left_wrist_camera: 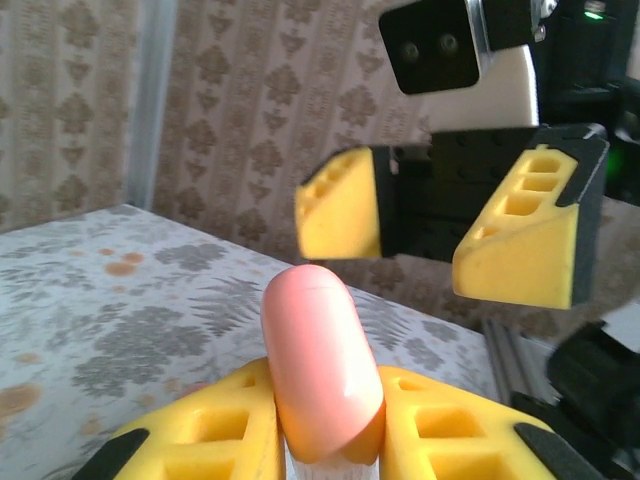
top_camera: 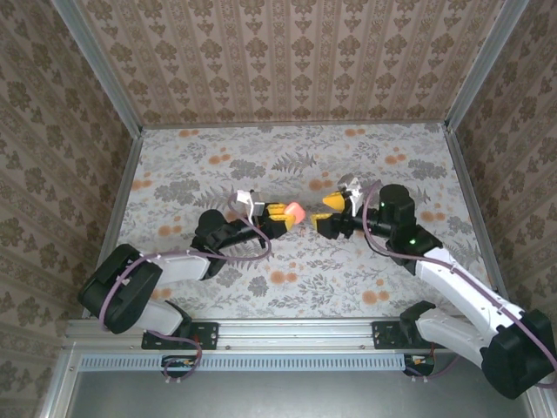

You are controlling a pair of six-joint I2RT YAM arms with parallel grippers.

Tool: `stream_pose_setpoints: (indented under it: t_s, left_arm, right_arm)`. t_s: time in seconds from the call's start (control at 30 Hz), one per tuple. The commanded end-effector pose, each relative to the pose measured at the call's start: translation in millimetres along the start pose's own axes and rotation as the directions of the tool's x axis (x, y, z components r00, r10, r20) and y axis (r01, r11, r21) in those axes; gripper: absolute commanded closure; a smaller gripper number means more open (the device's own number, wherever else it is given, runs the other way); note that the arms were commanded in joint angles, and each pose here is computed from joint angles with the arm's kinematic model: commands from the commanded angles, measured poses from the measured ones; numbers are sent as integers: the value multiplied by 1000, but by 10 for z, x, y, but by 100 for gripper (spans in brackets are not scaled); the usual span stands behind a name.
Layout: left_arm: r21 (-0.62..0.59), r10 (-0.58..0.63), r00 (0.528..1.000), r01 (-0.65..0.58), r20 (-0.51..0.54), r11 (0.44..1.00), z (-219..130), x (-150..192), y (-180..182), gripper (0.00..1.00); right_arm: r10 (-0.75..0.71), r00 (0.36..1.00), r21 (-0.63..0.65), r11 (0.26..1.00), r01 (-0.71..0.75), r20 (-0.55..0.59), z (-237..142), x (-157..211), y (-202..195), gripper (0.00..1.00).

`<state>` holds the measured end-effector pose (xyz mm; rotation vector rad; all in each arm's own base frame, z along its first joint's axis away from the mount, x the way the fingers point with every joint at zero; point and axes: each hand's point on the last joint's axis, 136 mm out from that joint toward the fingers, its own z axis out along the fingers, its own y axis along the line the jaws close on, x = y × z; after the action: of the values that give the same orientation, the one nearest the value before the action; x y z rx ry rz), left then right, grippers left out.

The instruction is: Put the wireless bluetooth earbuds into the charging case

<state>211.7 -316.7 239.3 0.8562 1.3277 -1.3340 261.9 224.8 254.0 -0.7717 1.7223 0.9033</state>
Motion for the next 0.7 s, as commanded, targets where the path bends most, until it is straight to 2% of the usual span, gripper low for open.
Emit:
stream_pose_setpoints:
  t_s: [0.0,0.1,0.3,0.67]
  left_arm:
    - [152,37,999,-39,18,988,25,-215,-279,76]
    - [173,54,998,-57,23,983,23,-254,-326,76]
    - [184,77,996,-83,36,979,18,-314,-364,76]
    - [194,89,995,-97,50,976,15,-382,-405,77]
  right_arm:
    - [-216,976,-194,957,215,13,-100,-59,310,31]
    - [-250,968,-256,936,242,0,-83,-51,371,33]
    - [-209,978,-374,908,190,-10,25,-61,444,37]
    - [-156,987,-500,859,112,-47,127,-63,520,44]
